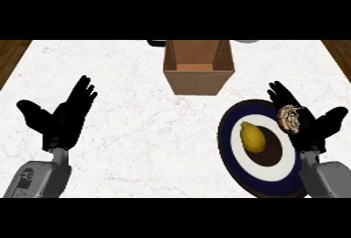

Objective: Pick the lemon from the plate and place it in the cardboard box

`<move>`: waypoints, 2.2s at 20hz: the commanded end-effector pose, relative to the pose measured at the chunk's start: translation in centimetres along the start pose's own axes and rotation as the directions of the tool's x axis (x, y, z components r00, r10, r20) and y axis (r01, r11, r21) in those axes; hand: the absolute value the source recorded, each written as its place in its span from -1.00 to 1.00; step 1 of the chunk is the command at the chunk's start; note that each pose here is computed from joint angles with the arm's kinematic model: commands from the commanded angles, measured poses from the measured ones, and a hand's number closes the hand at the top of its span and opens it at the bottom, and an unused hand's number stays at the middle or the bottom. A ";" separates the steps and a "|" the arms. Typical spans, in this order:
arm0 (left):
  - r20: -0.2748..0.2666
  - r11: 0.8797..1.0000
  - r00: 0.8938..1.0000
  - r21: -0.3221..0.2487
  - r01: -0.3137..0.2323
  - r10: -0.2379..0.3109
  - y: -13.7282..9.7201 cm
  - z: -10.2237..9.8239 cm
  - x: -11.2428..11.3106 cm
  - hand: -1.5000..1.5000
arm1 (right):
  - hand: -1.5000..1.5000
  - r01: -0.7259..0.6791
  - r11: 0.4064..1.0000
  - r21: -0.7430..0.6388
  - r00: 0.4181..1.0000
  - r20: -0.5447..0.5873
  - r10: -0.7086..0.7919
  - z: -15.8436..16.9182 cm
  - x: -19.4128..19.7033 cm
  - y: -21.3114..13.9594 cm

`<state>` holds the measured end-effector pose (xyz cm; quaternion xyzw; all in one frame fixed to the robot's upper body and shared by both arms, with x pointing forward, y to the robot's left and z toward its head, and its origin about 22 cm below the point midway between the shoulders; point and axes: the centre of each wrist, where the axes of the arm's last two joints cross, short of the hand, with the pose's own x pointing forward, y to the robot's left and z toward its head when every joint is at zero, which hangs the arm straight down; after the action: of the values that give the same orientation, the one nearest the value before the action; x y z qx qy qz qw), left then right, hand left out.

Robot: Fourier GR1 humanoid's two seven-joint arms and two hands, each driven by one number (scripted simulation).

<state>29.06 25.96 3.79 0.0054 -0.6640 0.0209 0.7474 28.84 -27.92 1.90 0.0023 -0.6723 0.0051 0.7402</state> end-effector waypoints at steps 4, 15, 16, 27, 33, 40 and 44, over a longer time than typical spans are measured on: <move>0.148 0.956 0.967 -0.175 0.234 -0.209 -2.5 0.4 0.0 0.00 | -1.00 -0.146 0.980 -0.138 0.989 -0.003 0.147 3.9 -0.8 0.4; 0.197 0.914 0.944 -0.260 0.312 -0.266 -3.8 0.3 0.6 0.00 | -1.00 -0.867 0.417 -0.272 0.414 0.072 0.908 7.8 -3.7 -2.6; 0.183 0.916 0.943 -0.244 0.317 -0.278 -4.2 0.9 0.0 0.00 | -1.00 -0.887 0.367 -0.281 0.361 0.075 0.930 8.5 -2.5 -3.2; 0.199 0.908 0.941 -0.270 0.322 -0.274 -4.5 0.6 0.7 0.00 | -1.00 -0.954 0.299 -0.030 0.301 -0.061 0.952 14.7 7.9 4.5; 0.220 0.908 0.941 -0.279 0.314 -0.258 -4.0 0.9 -0.3 0.00 | -1.00 -0.936 0.346 0.059 0.332 -0.171 0.928 16.1 11.9 8.5; 0.214 0.901 0.944 -0.306 0.308 -0.250 -5.5 1.9 0.0 0.00 | -1.00 -0.915 0.402 0.047 0.385 -0.206 0.900 10.7 10.4 10.5; 0.212 0.900 0.944 -0.307 0.311 -0.254 -7.9 0.4 -0.3 0.00 | -1.00 -0.926 0.368 0.085 0.340 -0.238 0.910 8.3 8.7 9.0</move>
<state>28.22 20.12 4.18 -0.0198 -0.7101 -0.2024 0.6740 19.22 -18.61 12.90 -0.3900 -0.4990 0.3898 0.6686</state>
